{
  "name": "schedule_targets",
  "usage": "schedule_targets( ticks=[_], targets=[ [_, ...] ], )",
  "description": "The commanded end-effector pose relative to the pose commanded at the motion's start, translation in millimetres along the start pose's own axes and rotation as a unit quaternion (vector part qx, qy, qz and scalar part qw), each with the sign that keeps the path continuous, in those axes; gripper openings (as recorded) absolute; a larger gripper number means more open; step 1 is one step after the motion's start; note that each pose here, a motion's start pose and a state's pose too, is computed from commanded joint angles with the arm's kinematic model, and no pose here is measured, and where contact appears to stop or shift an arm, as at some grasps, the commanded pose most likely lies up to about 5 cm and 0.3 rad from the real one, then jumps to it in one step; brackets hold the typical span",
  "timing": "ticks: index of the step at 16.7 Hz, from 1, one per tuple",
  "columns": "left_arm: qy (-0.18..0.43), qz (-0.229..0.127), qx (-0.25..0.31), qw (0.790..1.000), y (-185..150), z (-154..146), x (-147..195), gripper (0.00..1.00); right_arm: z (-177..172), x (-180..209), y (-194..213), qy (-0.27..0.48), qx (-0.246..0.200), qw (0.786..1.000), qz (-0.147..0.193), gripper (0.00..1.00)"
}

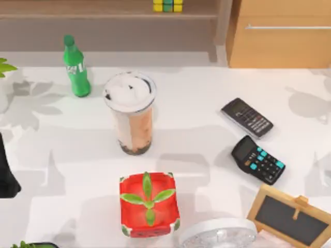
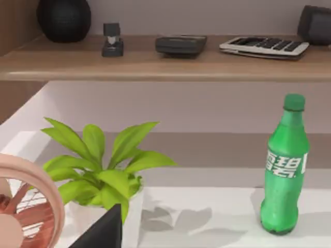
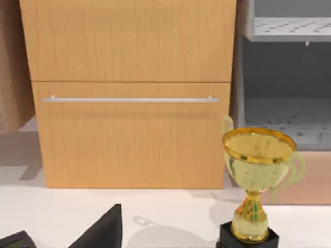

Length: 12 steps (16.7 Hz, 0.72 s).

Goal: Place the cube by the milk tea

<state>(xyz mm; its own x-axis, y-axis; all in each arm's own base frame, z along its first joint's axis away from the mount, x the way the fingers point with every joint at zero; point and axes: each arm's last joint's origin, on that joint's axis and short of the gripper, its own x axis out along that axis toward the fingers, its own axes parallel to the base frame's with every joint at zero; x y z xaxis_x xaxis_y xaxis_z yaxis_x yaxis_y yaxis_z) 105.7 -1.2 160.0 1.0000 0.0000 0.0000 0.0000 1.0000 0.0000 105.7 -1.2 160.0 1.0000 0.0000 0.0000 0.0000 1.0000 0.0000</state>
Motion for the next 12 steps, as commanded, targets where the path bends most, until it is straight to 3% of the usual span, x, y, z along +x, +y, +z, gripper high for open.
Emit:
schedule_targets(
  ticks=[5,9,12],
  targets=[
    [-0.025,-0.007,-0.002,1.000,-2,20,1,1.00,0,0,0,0.000,0.000,1.000,0.000,1.00],
    [-0.097,-0.027,-0.014,0.995,-11,85,10,1.00,0,0,0,0.000,0.000,1.000,0.000,1.00],
    [-0.140,-0.041,-0.030,0.989,-25,139,40,1.00,0,0,0,0.000,0.000,1.000,0.000,1.00]
  ],
)
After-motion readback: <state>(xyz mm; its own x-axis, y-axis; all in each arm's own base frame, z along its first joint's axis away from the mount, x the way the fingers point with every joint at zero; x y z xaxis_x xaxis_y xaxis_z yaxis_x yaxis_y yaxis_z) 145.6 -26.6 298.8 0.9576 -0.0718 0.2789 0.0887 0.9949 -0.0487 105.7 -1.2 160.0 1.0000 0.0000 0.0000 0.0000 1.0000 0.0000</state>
